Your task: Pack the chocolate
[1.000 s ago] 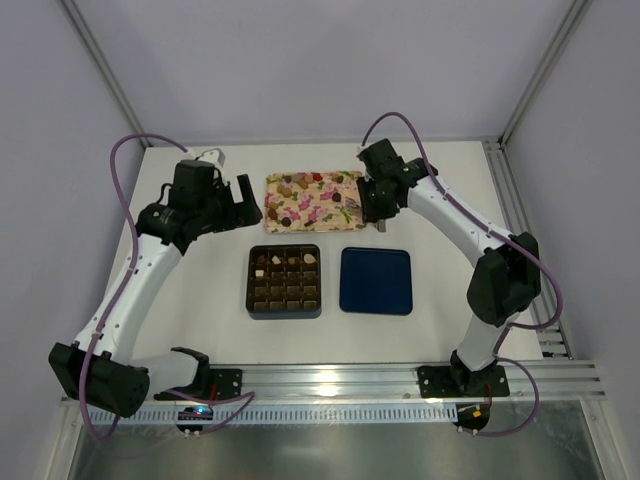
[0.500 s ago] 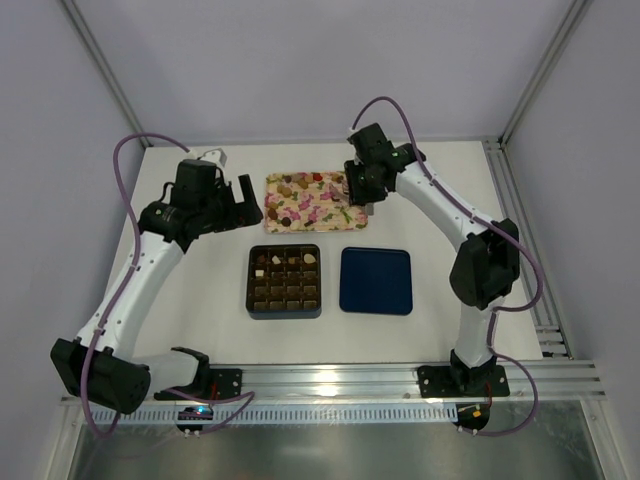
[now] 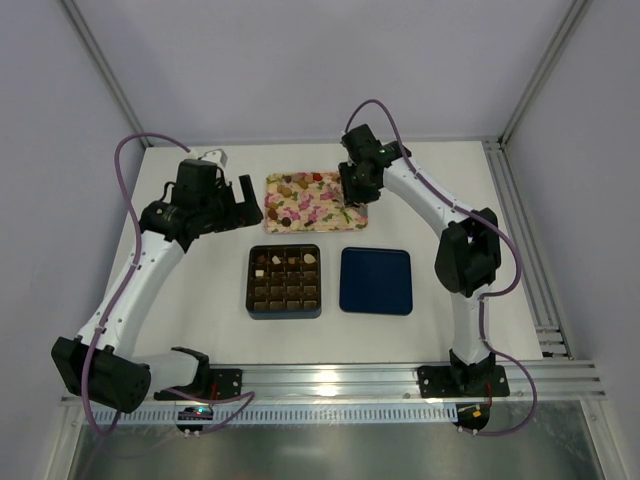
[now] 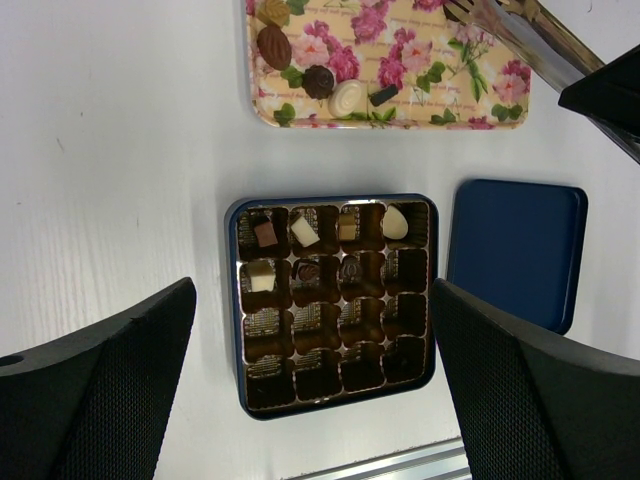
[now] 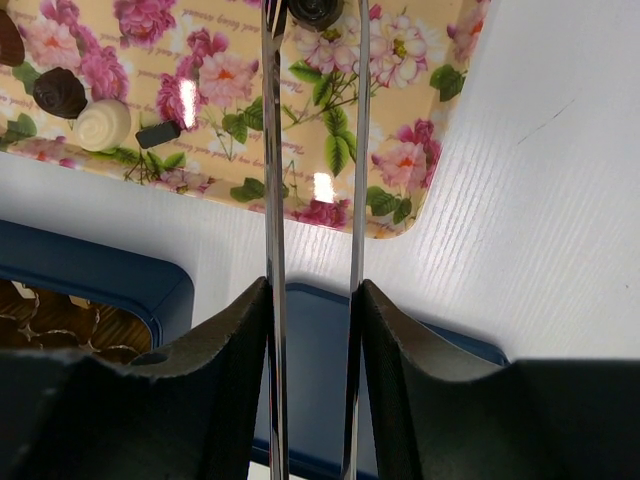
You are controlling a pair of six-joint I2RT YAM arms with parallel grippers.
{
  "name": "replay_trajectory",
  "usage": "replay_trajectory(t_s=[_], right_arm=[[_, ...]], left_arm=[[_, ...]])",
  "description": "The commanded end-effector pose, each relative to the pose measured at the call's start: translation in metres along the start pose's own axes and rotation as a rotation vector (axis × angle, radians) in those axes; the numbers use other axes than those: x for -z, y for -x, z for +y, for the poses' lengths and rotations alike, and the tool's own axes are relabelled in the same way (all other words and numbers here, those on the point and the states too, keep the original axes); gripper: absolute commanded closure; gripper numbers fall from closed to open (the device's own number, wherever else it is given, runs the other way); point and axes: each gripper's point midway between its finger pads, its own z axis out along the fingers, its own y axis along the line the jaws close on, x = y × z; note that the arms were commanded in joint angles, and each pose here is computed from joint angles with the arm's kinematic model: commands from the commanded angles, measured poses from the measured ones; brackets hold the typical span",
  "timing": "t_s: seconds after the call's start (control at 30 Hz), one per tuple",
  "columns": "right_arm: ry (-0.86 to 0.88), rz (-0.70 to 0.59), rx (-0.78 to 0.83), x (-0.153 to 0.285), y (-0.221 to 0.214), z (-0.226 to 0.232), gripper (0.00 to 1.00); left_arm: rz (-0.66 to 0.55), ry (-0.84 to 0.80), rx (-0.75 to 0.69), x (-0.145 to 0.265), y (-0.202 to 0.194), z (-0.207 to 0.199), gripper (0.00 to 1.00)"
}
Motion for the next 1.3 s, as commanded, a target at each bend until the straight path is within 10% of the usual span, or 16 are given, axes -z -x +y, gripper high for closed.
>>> replay_trajectory(t_s=[0.0, 1.27], right_arm=[[0.0, -0.062, 0.009, 0.017, 0.016, 0.0, 0.58], [0.027, -0.061, 0.01, 0.03, 0.003, 0.0, 0.59]], left_arm=[[-0.039, -0.004, -0.015, 0.0, 0.01, 0.0, 0.03], [-0.034, -0.015, 0.001, 0.001, 0.008, -0.003, 0.04]])
